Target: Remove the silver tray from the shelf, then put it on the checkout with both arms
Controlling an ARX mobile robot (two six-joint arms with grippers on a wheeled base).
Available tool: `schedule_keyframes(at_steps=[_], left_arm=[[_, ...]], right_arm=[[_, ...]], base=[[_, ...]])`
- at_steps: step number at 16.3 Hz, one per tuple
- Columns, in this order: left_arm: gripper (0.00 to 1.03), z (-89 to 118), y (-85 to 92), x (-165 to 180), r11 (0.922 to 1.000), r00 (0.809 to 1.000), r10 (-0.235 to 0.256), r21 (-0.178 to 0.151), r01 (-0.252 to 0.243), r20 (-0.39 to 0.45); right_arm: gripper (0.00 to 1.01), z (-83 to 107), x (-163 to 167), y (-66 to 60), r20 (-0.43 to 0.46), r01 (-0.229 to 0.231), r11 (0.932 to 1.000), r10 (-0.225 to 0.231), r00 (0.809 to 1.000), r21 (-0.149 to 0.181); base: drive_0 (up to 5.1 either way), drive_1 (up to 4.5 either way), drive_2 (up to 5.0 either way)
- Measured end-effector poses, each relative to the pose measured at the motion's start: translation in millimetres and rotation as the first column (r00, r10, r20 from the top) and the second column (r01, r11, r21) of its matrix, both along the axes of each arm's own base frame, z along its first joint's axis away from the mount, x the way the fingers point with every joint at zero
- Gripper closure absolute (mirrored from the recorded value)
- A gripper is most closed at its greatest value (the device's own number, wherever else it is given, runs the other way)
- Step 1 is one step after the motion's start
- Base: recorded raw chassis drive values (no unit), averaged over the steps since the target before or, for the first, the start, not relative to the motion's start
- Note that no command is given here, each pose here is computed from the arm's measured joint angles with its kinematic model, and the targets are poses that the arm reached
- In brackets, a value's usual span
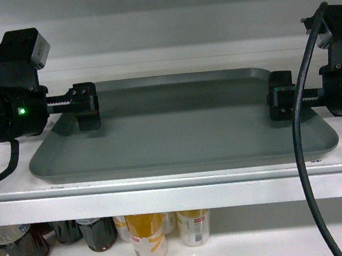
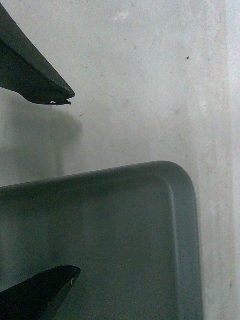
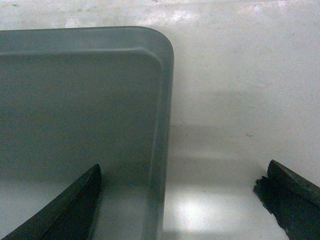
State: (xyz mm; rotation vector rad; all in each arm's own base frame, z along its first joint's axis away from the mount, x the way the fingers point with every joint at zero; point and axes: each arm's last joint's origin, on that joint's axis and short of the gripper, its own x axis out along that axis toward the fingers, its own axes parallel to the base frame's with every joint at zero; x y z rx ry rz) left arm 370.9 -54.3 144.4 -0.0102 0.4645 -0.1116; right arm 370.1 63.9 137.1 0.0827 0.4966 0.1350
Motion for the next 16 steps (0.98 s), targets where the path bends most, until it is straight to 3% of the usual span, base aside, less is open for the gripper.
schedule_keyframes(at_steps=[8,10,14,16], left_arm=[[0.05,-10,-3.0,-6,1.0000,1.000,-0.001,0.000,0.001,0.004],[0.28,-10,-8.5,-7,0.9999,1.000,-0.016,0.000,0.016,0.005],[0.67,-10,-13.6,-8,0.9998,1.000,-0.016,-0.009,0.016,0.006],[0.86,-10,-12.1,-7,1.0000,1.000,0.003,-0.006,-0.003,0.007]], right_arm=[[0.03,-1.5,1,12.2,0.031,-0.012,0.9999,0.012,0.999,0.005],[0.09,-1.8,2,15.6,0.046,-0.021,0.9997,0.021,0.999,0.008],[0.49,-2.3,0,19.6,0.066,-0.029,0.9996,0.029,0.997,0.000],[0.69,-3.0,-1,22.7,0.073,-0.020,0.9995,0.022,0.997,-0.025]], base=[[0.0,0.00,0.0],[0.0,0.00,0.0],[0.0,0.00,0.0],[0.0,0.00,0.0]])
